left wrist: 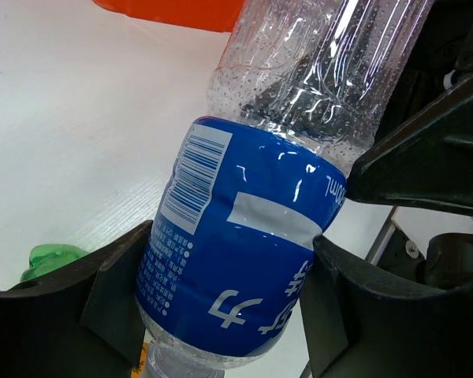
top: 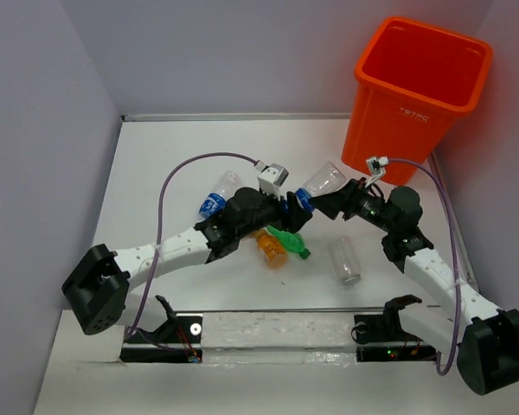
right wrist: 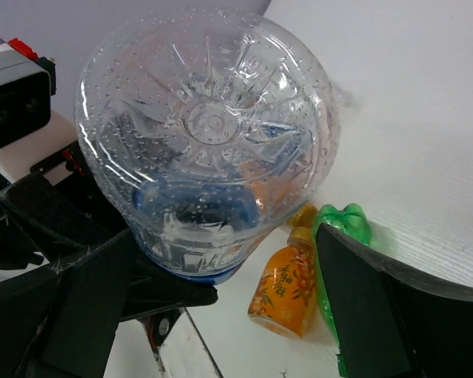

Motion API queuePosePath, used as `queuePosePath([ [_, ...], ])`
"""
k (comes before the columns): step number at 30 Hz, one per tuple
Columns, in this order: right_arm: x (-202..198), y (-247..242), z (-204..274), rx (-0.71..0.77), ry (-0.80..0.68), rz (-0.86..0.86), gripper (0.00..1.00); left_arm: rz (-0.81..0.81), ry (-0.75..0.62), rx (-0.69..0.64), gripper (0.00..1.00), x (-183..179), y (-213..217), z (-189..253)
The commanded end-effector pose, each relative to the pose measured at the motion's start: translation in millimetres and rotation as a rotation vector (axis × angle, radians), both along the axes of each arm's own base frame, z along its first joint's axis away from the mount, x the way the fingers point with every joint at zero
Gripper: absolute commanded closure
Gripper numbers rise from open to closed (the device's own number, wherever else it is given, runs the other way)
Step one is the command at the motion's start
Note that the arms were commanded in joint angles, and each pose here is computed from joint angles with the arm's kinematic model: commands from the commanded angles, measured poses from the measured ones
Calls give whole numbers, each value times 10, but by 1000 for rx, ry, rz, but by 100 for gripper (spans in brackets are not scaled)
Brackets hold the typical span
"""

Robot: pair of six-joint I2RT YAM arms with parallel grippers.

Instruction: Put the plastic bottles in the bin

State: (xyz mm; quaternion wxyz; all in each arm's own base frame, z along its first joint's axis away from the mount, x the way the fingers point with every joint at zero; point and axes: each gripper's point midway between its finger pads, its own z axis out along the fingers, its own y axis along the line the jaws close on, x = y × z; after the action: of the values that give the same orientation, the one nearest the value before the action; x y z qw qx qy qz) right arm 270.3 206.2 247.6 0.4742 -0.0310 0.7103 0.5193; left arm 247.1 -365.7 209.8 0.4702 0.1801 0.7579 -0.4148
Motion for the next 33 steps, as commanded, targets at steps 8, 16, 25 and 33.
queuePosePath([
  [8,248,7,468,44,-172,-67,6,-68,-92,-109,53,-261,24,441],
  [16,229,150,764,112,-241,17,7,7,-46,-79,52,-197,128,279],
  [25,302,132,842,152,-250,-31,55,-50,-50,-135,28,-280,50,435],
  [33,425,-127,1299,79,-321,-228,64,32,-153,-160,1,-362,468,994],
])
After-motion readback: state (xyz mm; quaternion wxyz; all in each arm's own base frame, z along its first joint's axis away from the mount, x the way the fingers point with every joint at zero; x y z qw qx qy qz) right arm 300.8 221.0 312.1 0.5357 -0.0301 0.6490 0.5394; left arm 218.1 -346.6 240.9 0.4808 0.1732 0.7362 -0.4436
